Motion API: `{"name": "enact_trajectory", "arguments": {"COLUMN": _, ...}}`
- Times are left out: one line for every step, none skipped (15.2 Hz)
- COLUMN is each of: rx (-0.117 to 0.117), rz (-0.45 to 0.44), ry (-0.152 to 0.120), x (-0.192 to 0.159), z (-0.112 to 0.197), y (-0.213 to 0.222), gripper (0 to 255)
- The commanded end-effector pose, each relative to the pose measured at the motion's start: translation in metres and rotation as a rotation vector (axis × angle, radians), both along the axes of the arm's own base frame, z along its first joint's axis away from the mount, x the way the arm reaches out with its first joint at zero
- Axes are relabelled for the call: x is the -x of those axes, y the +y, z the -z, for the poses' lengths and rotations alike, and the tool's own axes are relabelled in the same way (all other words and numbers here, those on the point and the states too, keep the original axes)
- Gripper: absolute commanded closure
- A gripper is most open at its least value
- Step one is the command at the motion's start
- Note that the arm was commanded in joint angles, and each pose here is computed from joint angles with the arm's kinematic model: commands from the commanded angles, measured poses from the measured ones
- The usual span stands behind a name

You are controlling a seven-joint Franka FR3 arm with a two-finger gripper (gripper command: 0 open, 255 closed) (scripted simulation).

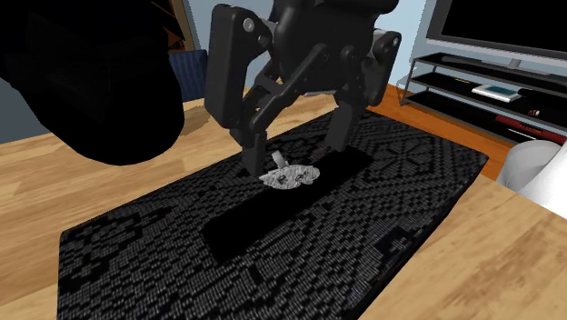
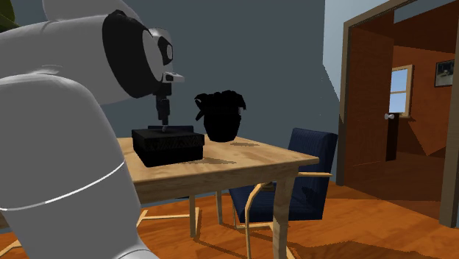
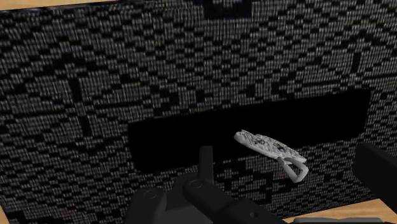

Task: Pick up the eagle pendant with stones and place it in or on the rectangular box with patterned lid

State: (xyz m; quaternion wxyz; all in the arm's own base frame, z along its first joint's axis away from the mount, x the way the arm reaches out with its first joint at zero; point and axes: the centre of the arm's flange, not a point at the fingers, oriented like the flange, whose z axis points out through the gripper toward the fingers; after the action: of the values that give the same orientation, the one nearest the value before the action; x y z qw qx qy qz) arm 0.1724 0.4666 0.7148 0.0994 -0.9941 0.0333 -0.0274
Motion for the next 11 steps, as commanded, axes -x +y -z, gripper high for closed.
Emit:
{"name": "enact_trajectory", "arguments": {"rx": 0.000, "rz": 0.000, "ry": 0.000, "x": 0.001, "z": -0.020, "y": -0.004, "gripper": 0}}
{"name": "enact_trajectory", "arguments": {"rx": 0.000, "rz": 0.000, "ry": 0.000, "x": 0.002, "z": -0.033, "y": -0.007, "gripper": 0}}
{"name": "enact_trajectory", "arguments": {"rx": 0.000, "rz": 0.000, "ry": 0.000, "x": 0.002, "z": -0.043, "y": -0.009, "gripper": 0}}
{"name": "enact_trajectory", "arguments": {"rx": 0.000, "rz": 0.000, "ry": 0.000, "x": 0.002, "z": -0.043, "y": -0.009, "gripper": 0}}
{"name": "enact_trajectory", "arguments": {"rx": 0.000, "rz": 0.000, "ry": 0.000, "x": 0.002, "z": -0.043, "y": -0.009, "gripper": 0}}
{"name": "enact_trajectory", "arguments": {"rx": 0.000, "rz": 0.000, "ry": 0.000, "x": 0.002, "z": -0.043, "y": -0.009, "gripper": 0}}
{"name": "enact_trajectory", "arguments": {"rx": 0.000, "rz": 0.000, "ry": 0.000, "x": 0.002, "z": -0.043, "y": -0.009, "gripper": 0}}
{"name": "enact_trajectory", "arguments": {"rx": 0.000, "rz": 0.000, "ry": 0.000, "x": 0.002, "z": -0.043, "y": -0.009, "gripper": 0}}
{"name": "enact_trajectory", "arguments": {"rx": 0.000, "rz": 0.000, "ry": 0.000, "x": 0.002, "z": -0.043, "y": -0.009, "gripper": 0}}
{"name": "enact_trajectory", "arguments": {"rx": 0.000, "rz": 0.000, "ry": 0.000, "x": 0.002, "z": -0.043, "y": -0.009, "gripper": 0}}
{"name": "enact_trajectory", "arguments": {"rx": 0.000, "rz": 0.000, "ry": 0.000, "x": 0.002, "z": -0.043, "y": -0.009, "gripper": 0}}
